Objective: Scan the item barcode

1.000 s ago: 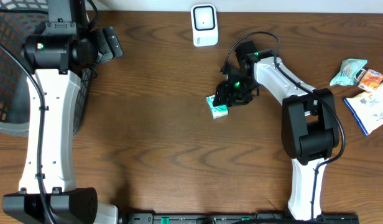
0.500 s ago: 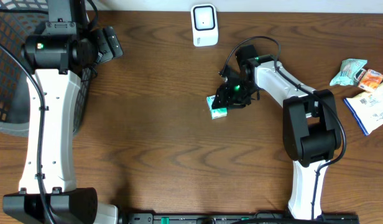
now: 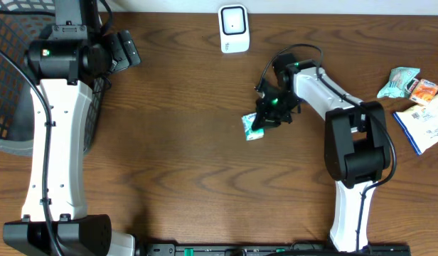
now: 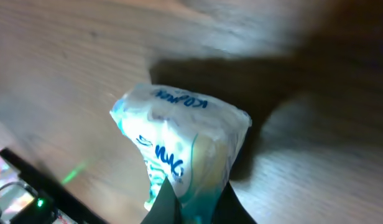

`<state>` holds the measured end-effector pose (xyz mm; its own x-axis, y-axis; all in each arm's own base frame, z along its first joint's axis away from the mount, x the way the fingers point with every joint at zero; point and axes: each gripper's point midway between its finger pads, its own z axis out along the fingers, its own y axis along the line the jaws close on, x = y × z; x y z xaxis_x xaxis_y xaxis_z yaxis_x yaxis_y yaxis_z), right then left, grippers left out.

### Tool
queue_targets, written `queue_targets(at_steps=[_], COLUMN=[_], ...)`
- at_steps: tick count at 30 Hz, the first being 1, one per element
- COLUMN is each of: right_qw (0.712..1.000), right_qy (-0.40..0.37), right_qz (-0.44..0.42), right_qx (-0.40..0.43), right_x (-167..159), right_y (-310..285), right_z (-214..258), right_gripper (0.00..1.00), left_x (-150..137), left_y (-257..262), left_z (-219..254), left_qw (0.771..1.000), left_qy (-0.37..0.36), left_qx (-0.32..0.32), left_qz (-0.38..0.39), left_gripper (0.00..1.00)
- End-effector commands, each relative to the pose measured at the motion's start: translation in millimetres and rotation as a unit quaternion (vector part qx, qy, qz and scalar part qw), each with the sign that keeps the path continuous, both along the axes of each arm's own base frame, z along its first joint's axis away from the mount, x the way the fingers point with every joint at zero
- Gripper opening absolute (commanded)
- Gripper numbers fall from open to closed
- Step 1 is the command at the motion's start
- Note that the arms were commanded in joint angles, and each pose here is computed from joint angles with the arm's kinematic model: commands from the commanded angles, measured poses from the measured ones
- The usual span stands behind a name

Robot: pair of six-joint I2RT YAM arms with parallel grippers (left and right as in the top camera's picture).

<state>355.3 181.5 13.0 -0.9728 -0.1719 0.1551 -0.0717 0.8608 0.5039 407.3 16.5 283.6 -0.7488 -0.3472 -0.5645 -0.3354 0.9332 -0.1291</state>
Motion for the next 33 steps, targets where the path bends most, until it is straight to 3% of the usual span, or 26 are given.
queue_targets(at_steps=[1, 5, 7, 11, 23, 33], right_qw=[0.997, 0.983, 0.96, 0.93, 0.868, 0.86], right_qy=[-0.033, -0.061, -0.088, -0.118, -0.181, -0.17], right_qz=[0.031, 0.053, 0.057, 0.044, 0.003, 0.005], right_qx=[0.064, 0.165, 0.261, 0.345, 0.463, 0.482], right_x=[18, 27, 33, 41, 60, 54], right_y=[1, 11, 17, 12, -8, 3], right_z=[22, 62, 98, 129, 175, 182], right_gripper=[0.01, 0.01, 0.01, 0.01, 0.01, 0.01], left_x=[0, 0, 0, 0, 0, 0], left_y=[2, 2, 2, 2, 2, 2], left_z=[1, 1, 1, 1, 1, 1], left_qw=[1.0, 1.0, 1.0, 1.0, 1.0, 1.0], left_qy=[0.0, 0.0, 0.0, 0.0, 0.0, 0.0], left_qx=[0.006, 0.006, 0.006, 0.006, 0.006, 0.006], left_qz=[0.005, 0.005, 0.005, 0.005, 0.005, 0.005], left_gripper=[0.98, 0.98, 0.98, 0.98, 0.98, 0.98])
